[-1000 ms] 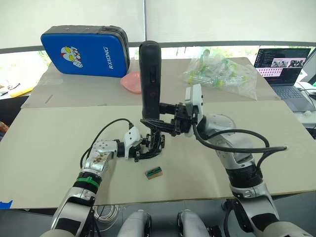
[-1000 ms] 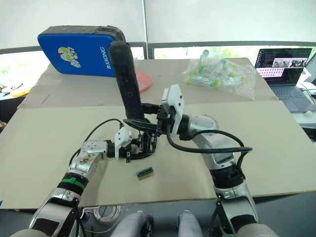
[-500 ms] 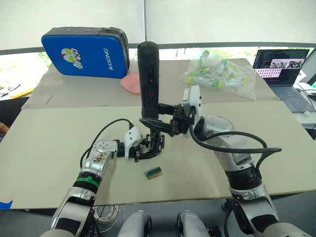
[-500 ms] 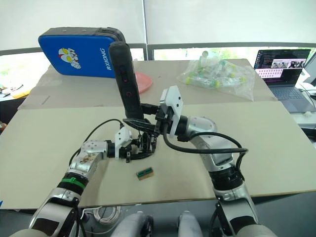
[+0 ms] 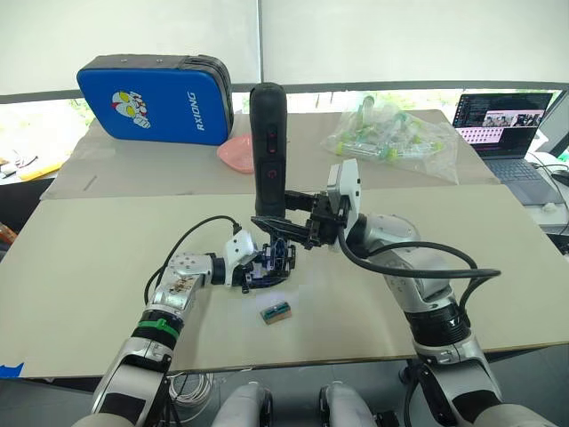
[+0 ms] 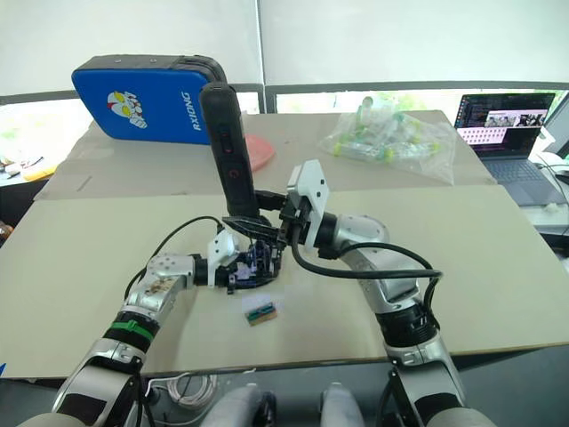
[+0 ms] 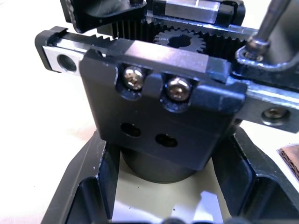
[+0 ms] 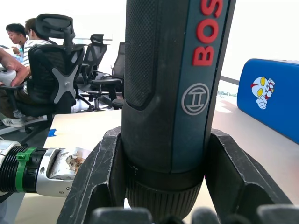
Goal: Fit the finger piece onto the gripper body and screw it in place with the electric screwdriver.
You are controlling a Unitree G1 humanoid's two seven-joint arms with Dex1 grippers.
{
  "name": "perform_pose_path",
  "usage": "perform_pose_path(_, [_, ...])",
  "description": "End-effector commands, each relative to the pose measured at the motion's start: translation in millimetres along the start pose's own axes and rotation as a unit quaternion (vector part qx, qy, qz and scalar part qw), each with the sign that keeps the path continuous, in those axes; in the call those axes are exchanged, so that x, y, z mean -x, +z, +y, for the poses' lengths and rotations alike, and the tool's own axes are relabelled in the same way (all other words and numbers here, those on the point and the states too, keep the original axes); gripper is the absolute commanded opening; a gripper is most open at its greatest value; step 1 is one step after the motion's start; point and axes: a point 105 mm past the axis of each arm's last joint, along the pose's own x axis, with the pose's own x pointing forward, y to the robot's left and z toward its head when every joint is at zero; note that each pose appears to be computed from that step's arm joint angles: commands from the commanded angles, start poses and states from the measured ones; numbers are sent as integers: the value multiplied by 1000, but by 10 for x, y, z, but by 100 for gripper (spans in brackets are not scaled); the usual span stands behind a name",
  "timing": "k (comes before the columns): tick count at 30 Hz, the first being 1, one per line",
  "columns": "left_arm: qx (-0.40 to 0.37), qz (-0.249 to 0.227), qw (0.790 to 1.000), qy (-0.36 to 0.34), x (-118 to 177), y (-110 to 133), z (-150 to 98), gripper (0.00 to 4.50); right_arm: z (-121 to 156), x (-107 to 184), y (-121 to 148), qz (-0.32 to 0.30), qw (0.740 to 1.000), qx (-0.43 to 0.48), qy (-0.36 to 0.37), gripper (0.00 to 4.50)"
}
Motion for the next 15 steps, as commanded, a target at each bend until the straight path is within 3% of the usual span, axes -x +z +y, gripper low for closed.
perform_pose_path(1, [-9,-7,1000,-18,-31,48,-66,231,61,35,-390,69,997,-36,2,196])
perform_pose_path(11, [8,-4,1000,0,95,-18,-16,231,28,3,-153,33,999,-3,4,196])
perform_pose_path(15, [4,5,1000,-13,57,-74,-92,231,50,-47,186,-23,999,36,23,196])
